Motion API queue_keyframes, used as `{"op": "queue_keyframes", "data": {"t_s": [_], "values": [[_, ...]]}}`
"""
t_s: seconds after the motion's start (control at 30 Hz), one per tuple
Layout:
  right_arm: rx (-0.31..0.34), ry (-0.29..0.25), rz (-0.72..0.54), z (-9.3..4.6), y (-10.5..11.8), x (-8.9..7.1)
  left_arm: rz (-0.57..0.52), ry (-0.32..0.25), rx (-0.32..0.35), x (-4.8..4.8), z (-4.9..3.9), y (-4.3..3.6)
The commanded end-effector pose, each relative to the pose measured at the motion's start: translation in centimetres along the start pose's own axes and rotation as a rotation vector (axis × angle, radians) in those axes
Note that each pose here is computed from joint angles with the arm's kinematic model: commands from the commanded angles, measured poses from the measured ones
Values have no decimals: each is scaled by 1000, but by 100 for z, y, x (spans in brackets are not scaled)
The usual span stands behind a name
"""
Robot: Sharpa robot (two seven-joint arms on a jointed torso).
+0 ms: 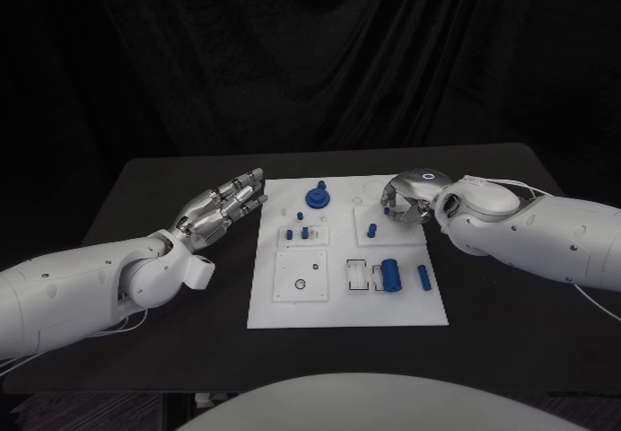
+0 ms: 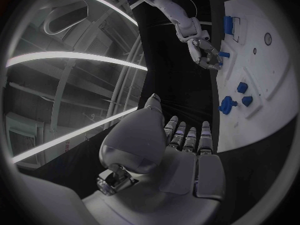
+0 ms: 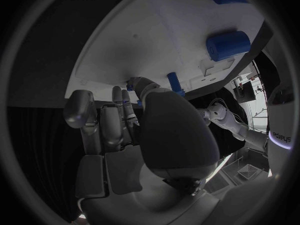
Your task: Assemble the parts on the task board
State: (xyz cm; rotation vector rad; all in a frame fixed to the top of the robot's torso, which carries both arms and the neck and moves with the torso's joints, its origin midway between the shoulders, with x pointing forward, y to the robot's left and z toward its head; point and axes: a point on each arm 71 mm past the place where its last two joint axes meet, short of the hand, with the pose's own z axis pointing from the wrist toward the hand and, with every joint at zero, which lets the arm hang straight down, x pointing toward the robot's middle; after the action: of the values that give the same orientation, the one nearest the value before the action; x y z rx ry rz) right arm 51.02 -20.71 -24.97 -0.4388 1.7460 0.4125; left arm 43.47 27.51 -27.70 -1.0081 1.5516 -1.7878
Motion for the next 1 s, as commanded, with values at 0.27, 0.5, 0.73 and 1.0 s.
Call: {"op": "queue_keyframes", "data": {"t_s": [0.27, 0.5, 0.73, 1.0], "values": [[-5, 21, 14, 25, -1, 46, -22, 9, 141, 12, 0, -77], [-8, 24, 14, 50, 8, 58, -26, 12, 137, 18, 4, -58], [-15, 30, 14, 59, 26, 70, -27, 12, 133, 16, 3, -44], [-18, 42, 15, 62, 40, 86, -26, 10, 129, 10, 4, -29]]}}
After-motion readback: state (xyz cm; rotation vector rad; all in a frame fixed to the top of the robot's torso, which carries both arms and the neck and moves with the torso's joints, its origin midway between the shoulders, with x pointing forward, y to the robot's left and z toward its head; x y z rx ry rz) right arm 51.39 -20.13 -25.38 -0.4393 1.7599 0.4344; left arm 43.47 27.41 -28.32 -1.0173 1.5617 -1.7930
